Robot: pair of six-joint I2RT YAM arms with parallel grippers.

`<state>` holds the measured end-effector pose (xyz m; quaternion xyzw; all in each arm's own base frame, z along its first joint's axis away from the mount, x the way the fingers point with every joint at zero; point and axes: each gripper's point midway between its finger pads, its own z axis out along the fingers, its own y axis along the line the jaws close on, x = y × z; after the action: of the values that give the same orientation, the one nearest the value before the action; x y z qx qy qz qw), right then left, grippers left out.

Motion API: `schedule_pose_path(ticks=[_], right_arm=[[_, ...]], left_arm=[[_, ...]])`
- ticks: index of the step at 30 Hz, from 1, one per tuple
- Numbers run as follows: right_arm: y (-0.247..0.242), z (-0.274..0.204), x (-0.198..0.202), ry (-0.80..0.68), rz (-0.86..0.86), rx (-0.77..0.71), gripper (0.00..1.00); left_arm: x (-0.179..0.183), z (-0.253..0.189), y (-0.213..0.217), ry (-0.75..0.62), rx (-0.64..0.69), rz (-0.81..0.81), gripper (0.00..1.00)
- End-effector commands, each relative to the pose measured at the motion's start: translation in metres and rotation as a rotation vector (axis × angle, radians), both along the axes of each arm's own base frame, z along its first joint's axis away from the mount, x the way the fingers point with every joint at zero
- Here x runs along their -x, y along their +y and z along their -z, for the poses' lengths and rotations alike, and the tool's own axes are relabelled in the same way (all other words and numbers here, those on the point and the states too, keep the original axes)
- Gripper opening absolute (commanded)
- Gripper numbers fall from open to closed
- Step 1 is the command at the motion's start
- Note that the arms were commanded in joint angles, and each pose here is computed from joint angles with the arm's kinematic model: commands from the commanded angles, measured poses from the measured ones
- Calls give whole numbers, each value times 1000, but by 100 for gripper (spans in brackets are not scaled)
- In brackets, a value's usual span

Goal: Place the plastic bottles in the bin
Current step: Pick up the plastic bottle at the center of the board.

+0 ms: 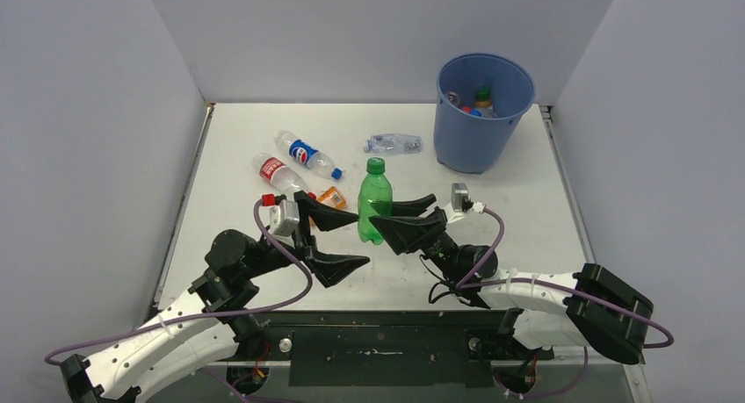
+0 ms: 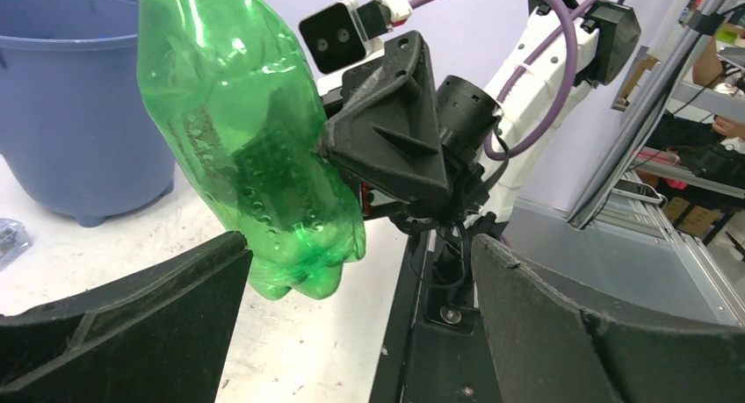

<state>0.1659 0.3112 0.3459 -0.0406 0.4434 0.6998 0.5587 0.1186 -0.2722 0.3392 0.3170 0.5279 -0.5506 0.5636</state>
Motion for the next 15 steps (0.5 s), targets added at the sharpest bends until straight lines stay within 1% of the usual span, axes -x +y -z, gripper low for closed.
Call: schedule_pose_path(ticks=[1, 7, 10, 14, 15], right_arm=[[4, -35, 24, -106, -72, -84, 5], [18, -37, 33, -126, -111, -77, 5], [20, -37, 35, -128, -126, -86, 5], [23, -36, 37, -126, -141, -76, 5], [24, -35, 37, -125, -141, -73, 5]], left_arm=[[-7, -20, 2, -26, 29, -41, 96], [-11, -14, -2, -9, 0, -42, 96], [-11, -12, -3, -12, -11, -39, 100], [-9, -12, -4, -26, -15, -27, 83], [-8, -12, -4, -31, -15, -21, 77]])
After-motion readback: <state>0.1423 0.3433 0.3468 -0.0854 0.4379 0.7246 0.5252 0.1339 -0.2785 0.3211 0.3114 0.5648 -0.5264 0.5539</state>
